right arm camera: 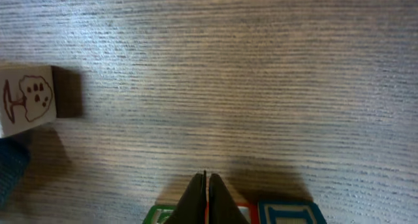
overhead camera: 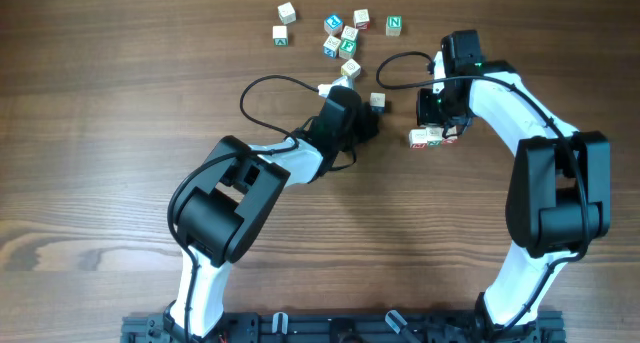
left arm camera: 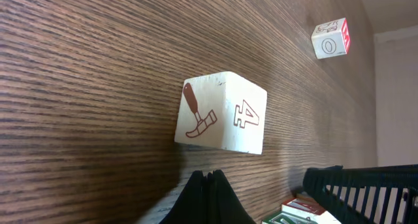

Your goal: Form a horizontal line

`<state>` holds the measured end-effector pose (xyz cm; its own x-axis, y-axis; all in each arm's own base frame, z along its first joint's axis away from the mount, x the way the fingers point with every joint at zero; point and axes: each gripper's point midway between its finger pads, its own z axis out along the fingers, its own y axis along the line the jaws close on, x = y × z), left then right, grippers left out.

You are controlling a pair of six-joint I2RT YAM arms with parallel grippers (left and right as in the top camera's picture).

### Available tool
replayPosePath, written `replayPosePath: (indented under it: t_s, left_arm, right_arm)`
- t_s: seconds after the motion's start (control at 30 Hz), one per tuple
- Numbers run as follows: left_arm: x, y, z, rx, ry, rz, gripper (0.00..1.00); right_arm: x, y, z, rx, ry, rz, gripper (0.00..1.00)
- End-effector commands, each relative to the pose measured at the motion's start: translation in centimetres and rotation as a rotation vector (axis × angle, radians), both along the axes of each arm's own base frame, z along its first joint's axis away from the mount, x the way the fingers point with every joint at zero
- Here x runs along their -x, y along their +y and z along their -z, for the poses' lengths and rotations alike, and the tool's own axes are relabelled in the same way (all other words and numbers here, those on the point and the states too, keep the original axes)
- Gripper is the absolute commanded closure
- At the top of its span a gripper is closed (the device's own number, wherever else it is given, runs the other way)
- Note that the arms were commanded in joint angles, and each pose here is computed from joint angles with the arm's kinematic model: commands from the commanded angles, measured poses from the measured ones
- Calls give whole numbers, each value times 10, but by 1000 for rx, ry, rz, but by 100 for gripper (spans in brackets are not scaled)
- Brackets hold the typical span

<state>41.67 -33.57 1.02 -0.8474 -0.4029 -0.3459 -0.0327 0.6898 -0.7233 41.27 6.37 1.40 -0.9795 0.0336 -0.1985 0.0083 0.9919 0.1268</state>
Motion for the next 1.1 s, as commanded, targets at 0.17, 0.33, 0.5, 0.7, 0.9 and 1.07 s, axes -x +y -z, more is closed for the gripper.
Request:
replayPosePath:
  t_s: [0.17,0.33,0.5,0.7,0.9,1.07]
  left_arm:
    - [-2,-1,-14,-2,-38,12,96]
    - [-2,-1,-14,-2,-38,12,96]
    - [-2,-1,-14,-4,-39,9,96]
    - [-2,-1,-14,-4,-40,9,96]
    - [-2,-1,-14,-4,-40,9,96]
    - [-2,-1,-14,-4,-40,9,96]
  right_arm:
    - [2,-3,3,17,22,18,95]
    - [3,-3,3,18,29,18,95]
    - [-2,-3,2,15,5,19,95]
    - [-10,-2,0,10,-24,26,96]
    - [-22,-23,-3,110,-74,79,96]
    - [-19,-39,-2,126,-57,112,95]
